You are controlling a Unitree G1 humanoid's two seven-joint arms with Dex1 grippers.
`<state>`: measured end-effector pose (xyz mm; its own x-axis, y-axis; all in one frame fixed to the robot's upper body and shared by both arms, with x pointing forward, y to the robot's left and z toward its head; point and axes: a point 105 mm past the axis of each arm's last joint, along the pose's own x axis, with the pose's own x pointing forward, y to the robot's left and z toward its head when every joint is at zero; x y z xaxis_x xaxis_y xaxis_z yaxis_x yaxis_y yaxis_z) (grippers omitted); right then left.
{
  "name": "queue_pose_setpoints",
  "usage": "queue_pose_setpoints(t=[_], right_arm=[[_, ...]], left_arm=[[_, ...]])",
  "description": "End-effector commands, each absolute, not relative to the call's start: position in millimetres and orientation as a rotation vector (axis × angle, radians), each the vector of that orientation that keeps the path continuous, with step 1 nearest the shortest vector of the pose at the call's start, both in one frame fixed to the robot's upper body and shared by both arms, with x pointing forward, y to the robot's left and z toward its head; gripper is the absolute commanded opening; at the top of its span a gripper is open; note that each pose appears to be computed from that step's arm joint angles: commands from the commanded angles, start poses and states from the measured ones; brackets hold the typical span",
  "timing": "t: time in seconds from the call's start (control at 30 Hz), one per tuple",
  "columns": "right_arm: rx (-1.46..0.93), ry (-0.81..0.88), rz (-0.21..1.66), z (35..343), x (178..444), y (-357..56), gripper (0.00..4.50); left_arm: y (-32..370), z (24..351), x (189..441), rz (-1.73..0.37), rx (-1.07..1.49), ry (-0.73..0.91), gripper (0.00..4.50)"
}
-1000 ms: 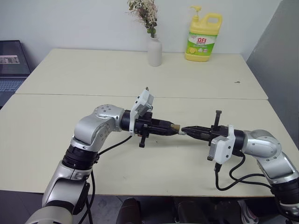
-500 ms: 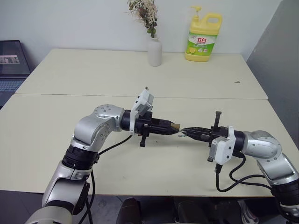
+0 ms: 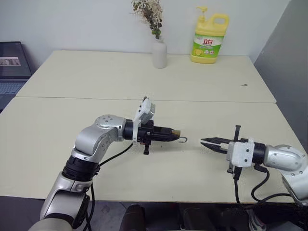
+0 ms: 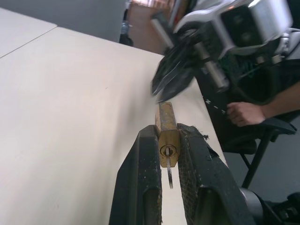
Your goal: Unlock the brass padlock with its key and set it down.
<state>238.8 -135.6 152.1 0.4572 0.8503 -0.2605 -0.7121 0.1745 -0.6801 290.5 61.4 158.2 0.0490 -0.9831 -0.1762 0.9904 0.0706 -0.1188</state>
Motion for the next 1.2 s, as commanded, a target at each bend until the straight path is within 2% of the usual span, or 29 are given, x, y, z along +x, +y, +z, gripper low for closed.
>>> queue_pose_setpoints(t=[0.03,0.23,0.27,0.37,0.7,0.9,1.1,1.2], right_arm=[[-0.771,-0.198,1.130,168.1,228.7,-125.7,2.03],[-0.645,-0.091,1.201,165.8,223.7,-106.1,4.27],[-0.648,-0.069,1.208,163.5,223.9,-105.7,4.49],[-0.674,0.003,1.237,153.6,222.9,-107.3,4.50],[-0.664,0.027,1.195,152.2,231.8,-108.4,4.50],[-0.658,0.038,1.180,152.4,232.8,-110.7,4.50],[-0.646,0.070,1.157,150.0,231.0,-116.9,4.50],[-0.628,0.088,1.143,147.8,229.6,-118.7,4.50]], left_arm=[[57.6,154.3,292.8,-1.471,0.031,0.231,0.16],[50.2,127.3,297.7,-1.419,-0.006,0.334,0.16],[49.3,124.3,298.9,-1.410,-0.016,0.352,0.16],[48.7,115.4,305.1,-1.371,-0.025,0.393,0.16],[46.7,96.8,314.5,-1.335,0.000,0.452,0.16],[50.0,91.2,315.2,-1.351,0.037,0.478,2.07],[64.3,103.4,333.2,-1.299,0.122,0.390,3.91],[74.3,107.4,335.2,-1.286,0.203,0.348,3.91]])
